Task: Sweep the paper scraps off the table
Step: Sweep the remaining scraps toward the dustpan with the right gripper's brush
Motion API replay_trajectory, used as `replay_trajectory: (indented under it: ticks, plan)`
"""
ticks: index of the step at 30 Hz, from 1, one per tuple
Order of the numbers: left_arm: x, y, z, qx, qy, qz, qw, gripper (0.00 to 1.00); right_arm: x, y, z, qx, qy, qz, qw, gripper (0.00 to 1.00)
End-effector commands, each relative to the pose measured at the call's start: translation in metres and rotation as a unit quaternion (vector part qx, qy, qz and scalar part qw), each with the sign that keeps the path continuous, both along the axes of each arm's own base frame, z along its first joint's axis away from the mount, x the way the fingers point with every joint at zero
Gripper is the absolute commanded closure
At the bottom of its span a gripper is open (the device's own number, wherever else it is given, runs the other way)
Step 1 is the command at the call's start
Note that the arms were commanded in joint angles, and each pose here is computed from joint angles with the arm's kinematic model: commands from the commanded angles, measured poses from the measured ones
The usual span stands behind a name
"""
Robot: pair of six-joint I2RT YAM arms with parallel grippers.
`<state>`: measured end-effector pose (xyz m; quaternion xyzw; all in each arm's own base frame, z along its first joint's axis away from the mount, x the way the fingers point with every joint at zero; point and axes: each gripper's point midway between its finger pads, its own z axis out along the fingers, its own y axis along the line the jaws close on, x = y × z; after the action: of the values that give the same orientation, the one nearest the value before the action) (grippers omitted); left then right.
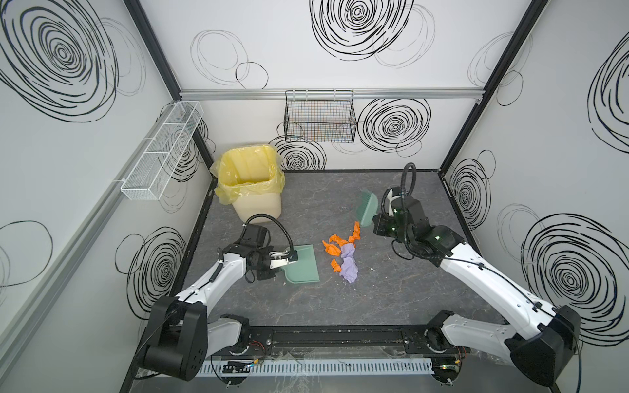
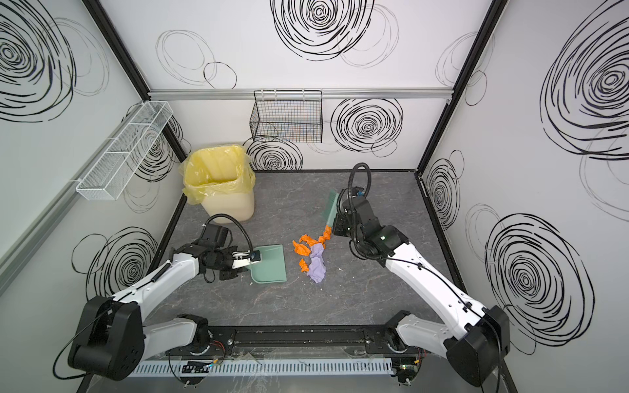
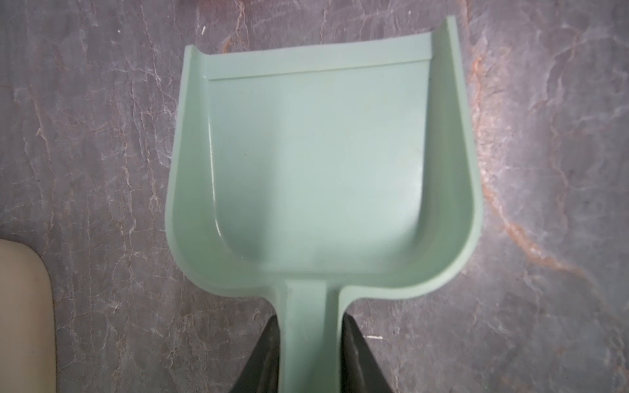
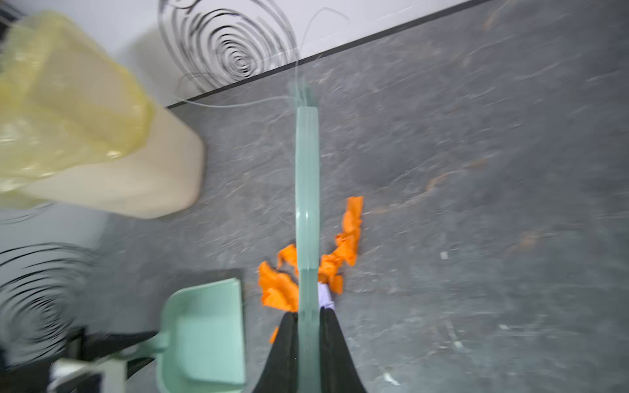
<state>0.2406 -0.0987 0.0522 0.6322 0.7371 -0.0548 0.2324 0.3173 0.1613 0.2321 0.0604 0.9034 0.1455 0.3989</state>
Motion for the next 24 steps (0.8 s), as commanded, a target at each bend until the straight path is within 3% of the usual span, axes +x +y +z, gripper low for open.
replay_trajectory:
  ticks: [1, 8, 11, 18, 24]
  plan:
    - [0.021, -0.003, 0.01, 0.001, -0.018, 0.016, 1.0, 1.0, 0.0, -0.064, -0.037, -0.222, 0.057, -0.076, 0.97, 1.0]
    - [0.035, -0.012, 0.016, 0.003, -0.019, 0.015, 1.0, 1.0, 0.023, -0.057, -0.067, -0.337, 0.135, -0.1, 0.926, 1.0]
    - [0.038, -0.016, 0.014, 0.003, -0.014, 0.013, 1.0, 1.0, 0.031, -0.039, -0.083, -0.376, 0.146, -0.079, 0.912, 1.0]
    - [0.041, -0.024, 0.002, 0.006, 0.003, 0.009, 1.0, 1.0, 0.029, 0.011, -0.11, -0.413, 0.163, -0.016, 0.896, 1.0]
    - [0.042, -0.028, -0.007, 0.007, 0.011, 0.008, 1.0, 1.0, 0.011, 0.04, -0.128, -0.402, 0.183, 0.033, 0.896, 1.0]
